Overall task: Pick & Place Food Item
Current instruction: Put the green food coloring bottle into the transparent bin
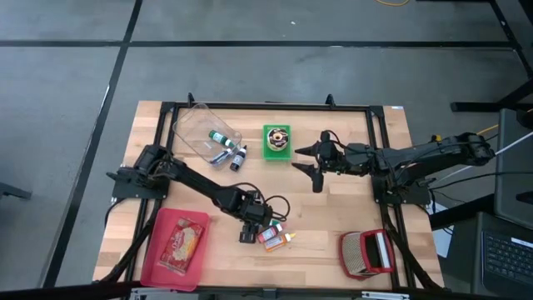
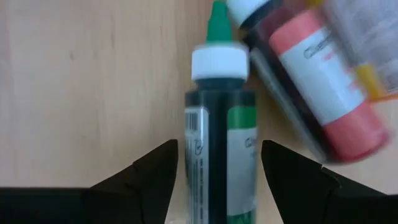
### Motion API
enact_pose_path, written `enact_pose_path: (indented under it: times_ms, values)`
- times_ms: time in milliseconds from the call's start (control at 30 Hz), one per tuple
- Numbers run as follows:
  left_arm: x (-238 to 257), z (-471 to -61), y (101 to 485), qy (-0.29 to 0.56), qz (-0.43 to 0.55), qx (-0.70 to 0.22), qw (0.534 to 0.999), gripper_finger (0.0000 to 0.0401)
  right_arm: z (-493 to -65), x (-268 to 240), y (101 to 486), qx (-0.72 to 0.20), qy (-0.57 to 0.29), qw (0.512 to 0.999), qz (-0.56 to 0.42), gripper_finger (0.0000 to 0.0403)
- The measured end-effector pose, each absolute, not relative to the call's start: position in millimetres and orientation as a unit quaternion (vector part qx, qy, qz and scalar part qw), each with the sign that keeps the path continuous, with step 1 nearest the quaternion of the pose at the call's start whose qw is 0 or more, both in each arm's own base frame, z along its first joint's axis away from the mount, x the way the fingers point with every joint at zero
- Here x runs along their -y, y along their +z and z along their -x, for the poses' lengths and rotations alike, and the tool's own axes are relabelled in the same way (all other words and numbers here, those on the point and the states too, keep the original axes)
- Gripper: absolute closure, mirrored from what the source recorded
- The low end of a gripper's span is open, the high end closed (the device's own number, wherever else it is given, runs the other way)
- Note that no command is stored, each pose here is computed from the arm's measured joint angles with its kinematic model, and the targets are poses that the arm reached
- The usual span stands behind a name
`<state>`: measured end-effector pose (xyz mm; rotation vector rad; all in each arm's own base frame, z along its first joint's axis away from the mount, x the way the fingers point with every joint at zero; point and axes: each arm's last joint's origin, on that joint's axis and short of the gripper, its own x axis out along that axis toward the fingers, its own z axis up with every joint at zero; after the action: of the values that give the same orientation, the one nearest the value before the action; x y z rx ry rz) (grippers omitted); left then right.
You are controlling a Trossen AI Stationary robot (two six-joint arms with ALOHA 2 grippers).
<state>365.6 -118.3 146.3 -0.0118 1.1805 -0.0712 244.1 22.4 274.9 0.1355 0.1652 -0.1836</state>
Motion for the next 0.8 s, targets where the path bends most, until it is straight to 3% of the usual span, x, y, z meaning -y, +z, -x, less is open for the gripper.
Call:
enact_pose_path:
  times_ms: [200,500,800]
  values:
    - [118,-367,139,-0.024,-0.002,-0.563,0.826,0.0189,-244,-23,275,-0.082,-0.091,0.990,-0.068,0.0176]
    - [111,-367,155,0.029,-0.050,-0.527,0.848,0.0313,-244,-22,275,-0.080,-0.092,0.990,-0.068,0.0176]
    - [95,-341,207,0.079,-0.089,-0.519,0.847,0.0315,-244,-23,276,-0.079,-0.091,0.990,-0.067,0.0176]
